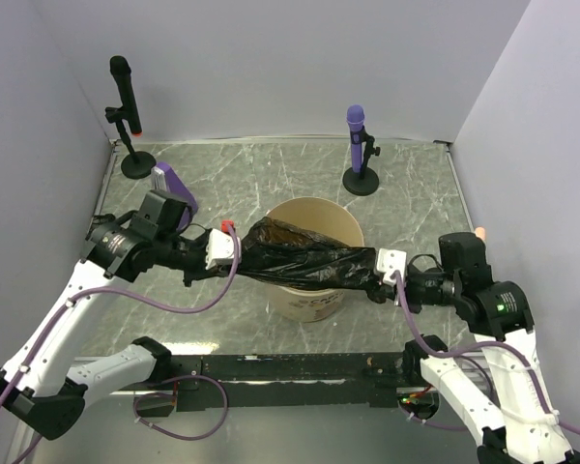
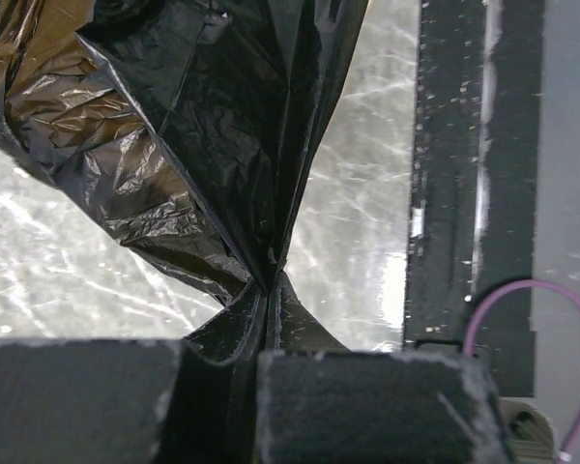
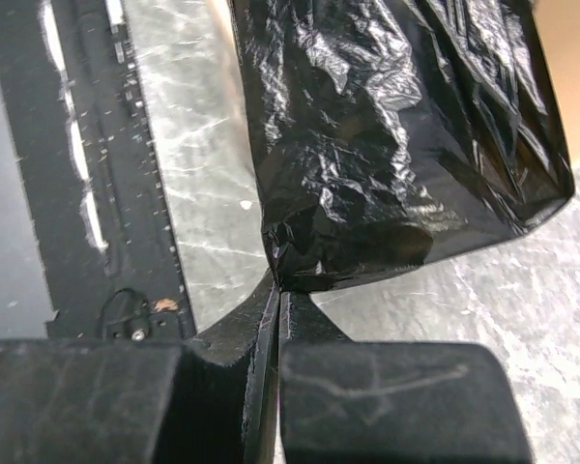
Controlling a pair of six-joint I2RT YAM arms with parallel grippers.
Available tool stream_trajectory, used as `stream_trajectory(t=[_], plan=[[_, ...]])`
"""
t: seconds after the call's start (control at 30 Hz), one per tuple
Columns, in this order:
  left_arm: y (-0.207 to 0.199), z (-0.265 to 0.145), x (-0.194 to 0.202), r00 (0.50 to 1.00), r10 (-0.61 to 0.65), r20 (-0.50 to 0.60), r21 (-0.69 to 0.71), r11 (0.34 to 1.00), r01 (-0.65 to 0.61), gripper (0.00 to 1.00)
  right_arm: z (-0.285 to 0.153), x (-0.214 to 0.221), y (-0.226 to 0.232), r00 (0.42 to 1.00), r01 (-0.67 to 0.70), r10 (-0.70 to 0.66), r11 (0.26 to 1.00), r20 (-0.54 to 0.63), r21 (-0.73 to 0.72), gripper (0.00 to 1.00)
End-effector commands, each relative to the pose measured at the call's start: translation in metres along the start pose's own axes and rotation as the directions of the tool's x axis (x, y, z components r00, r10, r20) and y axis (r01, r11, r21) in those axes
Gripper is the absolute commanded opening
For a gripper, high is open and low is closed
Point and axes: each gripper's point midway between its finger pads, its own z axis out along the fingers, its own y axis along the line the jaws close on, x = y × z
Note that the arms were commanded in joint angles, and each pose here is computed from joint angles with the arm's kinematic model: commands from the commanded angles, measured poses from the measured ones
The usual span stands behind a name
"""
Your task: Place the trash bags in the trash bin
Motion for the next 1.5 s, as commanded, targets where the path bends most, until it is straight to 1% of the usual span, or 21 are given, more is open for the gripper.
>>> stream_trajectory(t=[0.0, 0.1, 0.23, 0.37, 0.43, 0.53, 0.73, 0.8, 0.97, 1.03, 1.13, 1.23, 1.27, 1.33, 1.4, 1.43, 1.47], plan=[[-0.021, -0.004, -0.011, 0.998, -0.027, 0.05, 0.066, 0.998, 0.023, 0.01, -0.012, -0.013, 0.021, 0.994, 0.093, -0.09, 0.995, 0.058, -0.048, 0.0], [-0.02, -0.011, -0.02, 0.997, -0.055, 0.057, 0.06, 0.997, 0.052, 0.01, -0.021, -0.027, 0.02, 0.995, 0.072, -0.069, 0.997, 0.076, -0.033, 0.0], [-0.025, -0.025, -0.028, 0.998, -0.046, 0.04, 0.06, 0.997, 0.044, 0.01, -0.037, -0.044, 0.024, 0.992, 0.094, -0.091, 0.995, 0.083, -0.041, 0.0], [-0.037, -0.022, -0.009, 0.998, -0.054, 0.007, 0.081, 0.995, 0.054, 0.01, -0.034, -0.028, 0.035, 0.99, 0.136, -0.132, 0.988, 0.056, -0.072, 0.0], [-0.037, -0.017, -0.002, 0.999, -0.054, 0.004, 0.07, 0.996, 0.054, 0.01, -0.028, -0.019, 0.032, 0.99, 0.139, -0.137, 0.988, 0.041, -0.06, 0.0], [-0.034, -0.008, 0.014, 0.998, -0.055, -0.029, 0.059, 0.997, 0.057, 0.01, -0.021, -0.008, 0.029, 0.991, 0.134, -0.133, 0.989, 0.018, -0.062, 0.0], [-0.01, 0.013, 0.028, 0.999, -0.026, -0.034, -0.019, 0.999, 0.025, 0.01, -0.005, 0.011, 0.013, 0.988, 0.152, -0.153, 0.988, -0.018, -0.022, 0.0], [0.005, 0.021, 0.032, 0.999, -0.015, -0.039, -0.066, 0.998, 0.012, 0.01, 0.001, 0.016, 0.005, 0.986, 0.167, -0.167, 0.986, -0.025, -0.001, 0.0], [0.052, 0.036, 0.014, 0.999, 0.004, 0.052, -0.226, 0.974, 0.008, 0.01, 0.019, 0.017, -0.035, 0.994, 0.113, -0.113, 0.983, -0.01, 0.142, 0.0], [0.063, 0.041, 0.015, 0.998, 0.006, 0.059, -0.257, 0.966, 0.009, 0.01, 0.026, 0.023, -0.045, 0.994, 0.111, -0.109, 0.98, -0.023, 0.164, 0.0], [0.068, 0.055, 0.033, 1.0, 0.012, 0.021, -0.256, 0.967, -0.006, 0.02, 0.037, 0.038, -0.049, 0.993, 0.113, -0.105, 0.98, -0.062, 0.162, 0.0], [0.061, 0.065, 0.051, 0.999, -0.007, -0.032, -0.212, 0.977, 0.0, 0.02, 0.045, 0.048, -0.044, 0.992, 0.092, -0.08, 0.988, -0.096, 0.124, 0.0], [0.06, 0.066, 0.053, 0.999, -0.021, -0.036, -0.207, 0.978, 0.013, 0.04, 0.046, 0.049, -0.041, 0.993, 0.081, -0.07, 0.991, -0.099, 0.109, 0.0], [0.055, 0.066, 0.056, 0.998, -0.044, -0.044, -0.189, 0.981, 0.035, 0.11, 0.048, 0.052, -0.034, 0.994, 0.036, -0.027, 0.996, -0.11, 0.086, 0.05], [0.048, 0.062, 0.056, 0.997, -0.063, -0.048, -0.18, 0.982, 0.054, 0.29, 0.045, 0.051, -0.023, 0.992, -0.002, 0.009, 0.999, -0.123, 0.051, 0.16], [0.044, 0.058, 0.055, 0.997, -0.06, -0.049, -0.177, 0.983, 0.05, 0.35, 0.04, 0.047, -0.02, 0.992, -0.026, 0.033, 0.998, -0.12, 0.054, 0.25], [0.039, 0.05, 0.052, 0.998, -0.05, -0.046, -0.174, 0.984, 0.041, 0.38, 0.035, 0.044, -0.017, 0.992, -0.047, 0.053, 0.997, -0.118, 0.057, 0.32]])
